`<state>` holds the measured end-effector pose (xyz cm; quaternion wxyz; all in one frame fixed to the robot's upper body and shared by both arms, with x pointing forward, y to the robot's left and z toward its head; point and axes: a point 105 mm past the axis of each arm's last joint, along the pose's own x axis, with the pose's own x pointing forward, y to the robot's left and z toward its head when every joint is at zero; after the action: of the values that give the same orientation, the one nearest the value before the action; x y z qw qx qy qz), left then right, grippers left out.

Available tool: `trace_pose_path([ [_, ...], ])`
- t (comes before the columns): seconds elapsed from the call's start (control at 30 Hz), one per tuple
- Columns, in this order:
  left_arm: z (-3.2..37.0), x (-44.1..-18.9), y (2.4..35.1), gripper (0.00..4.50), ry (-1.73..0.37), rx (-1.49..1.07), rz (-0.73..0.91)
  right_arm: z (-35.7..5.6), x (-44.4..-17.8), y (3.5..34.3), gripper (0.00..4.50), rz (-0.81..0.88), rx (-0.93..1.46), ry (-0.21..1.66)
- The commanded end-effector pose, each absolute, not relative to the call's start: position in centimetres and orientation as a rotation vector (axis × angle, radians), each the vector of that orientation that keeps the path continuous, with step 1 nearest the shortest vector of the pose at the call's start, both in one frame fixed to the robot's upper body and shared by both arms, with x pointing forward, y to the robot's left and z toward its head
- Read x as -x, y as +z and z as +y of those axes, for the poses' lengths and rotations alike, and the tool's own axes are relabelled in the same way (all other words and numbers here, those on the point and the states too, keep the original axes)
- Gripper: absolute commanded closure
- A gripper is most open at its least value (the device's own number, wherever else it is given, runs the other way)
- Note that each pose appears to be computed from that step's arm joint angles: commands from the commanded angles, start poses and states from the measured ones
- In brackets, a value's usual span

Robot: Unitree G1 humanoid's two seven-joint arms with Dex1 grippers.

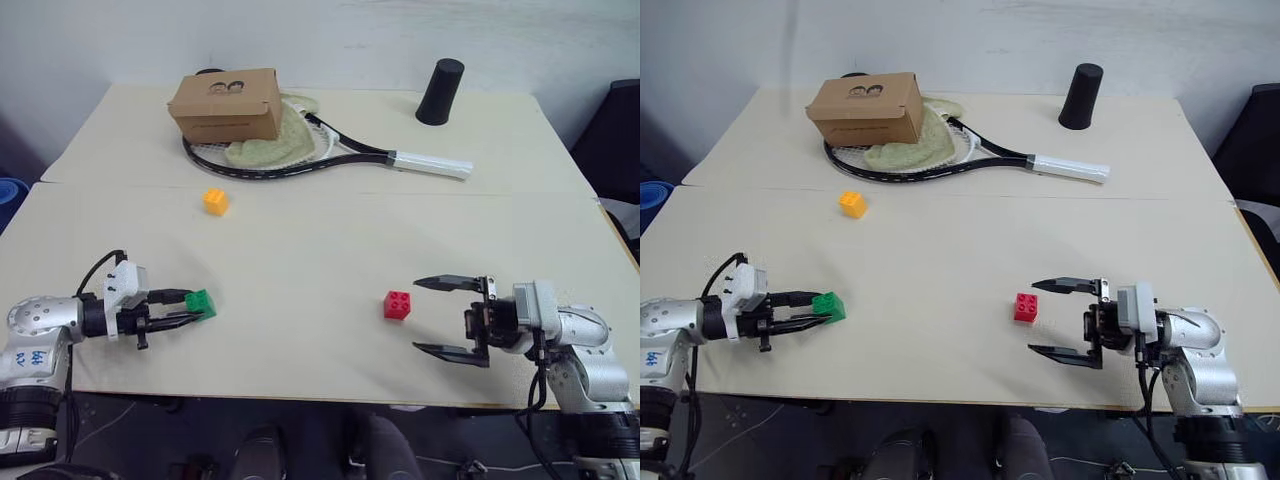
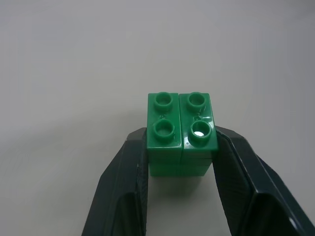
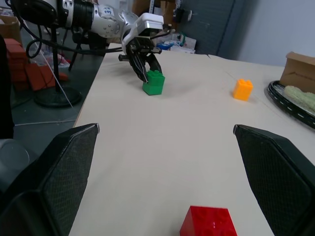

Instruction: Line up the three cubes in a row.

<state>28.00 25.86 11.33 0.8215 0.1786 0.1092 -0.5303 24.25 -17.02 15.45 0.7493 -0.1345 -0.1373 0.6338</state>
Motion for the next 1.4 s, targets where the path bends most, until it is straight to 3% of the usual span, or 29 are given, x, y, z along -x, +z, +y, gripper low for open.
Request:
trace_pose_path([
  [0.03,22.1,-28.2,13.2,3.04,-1.279,-0.431,0.165,-19.2,-23.5,16.6,0.00,-0.314,0.379,1.318],
  [0.23,12.7,-28.9,14.1,3.04,-1.575,-0.547,0.110,-22.7,-21.5,16.0,0.00,-0.211,0.420,1.216],
  [0.47,6.3,-32.3,13.1,3.04,-1.611,-0.575,0.078,-20.5,-21.2,17.2,0.00,-0.238,0.405,1.184],
  [0.7,5.7,-33.4,12.2,3.04,-1.619,-0.618,0.154,-18.7,-20.8,18.4,0.00,-0.258,0.391,1.161],
  [1.03,6.6,-32.5,11.4,3.04,-1.636,-0.603,0.190,-17.8,-21.6,18.0,0.00,-0.256,0.372,1.146],
  [1.2,7.5,-33.0,13.2,1.48,-1.574,-0.586,0.100,-18.0,-21.7,17.5,0.00,-0.253,0.363,1.151],
  [1.27,9.6,-33.0,14.2,0.92,-1.516,-0.575,0.070,-17.9,-21.7,17.5,0.00,-0.257,0.355,1.170],
  [1.4,14.3,-31.4,15.6,0.92,-1.424,-0.519,0.043,-17.5,-22.2,17.6,0.00,-0.281,0.341,1.192],
])
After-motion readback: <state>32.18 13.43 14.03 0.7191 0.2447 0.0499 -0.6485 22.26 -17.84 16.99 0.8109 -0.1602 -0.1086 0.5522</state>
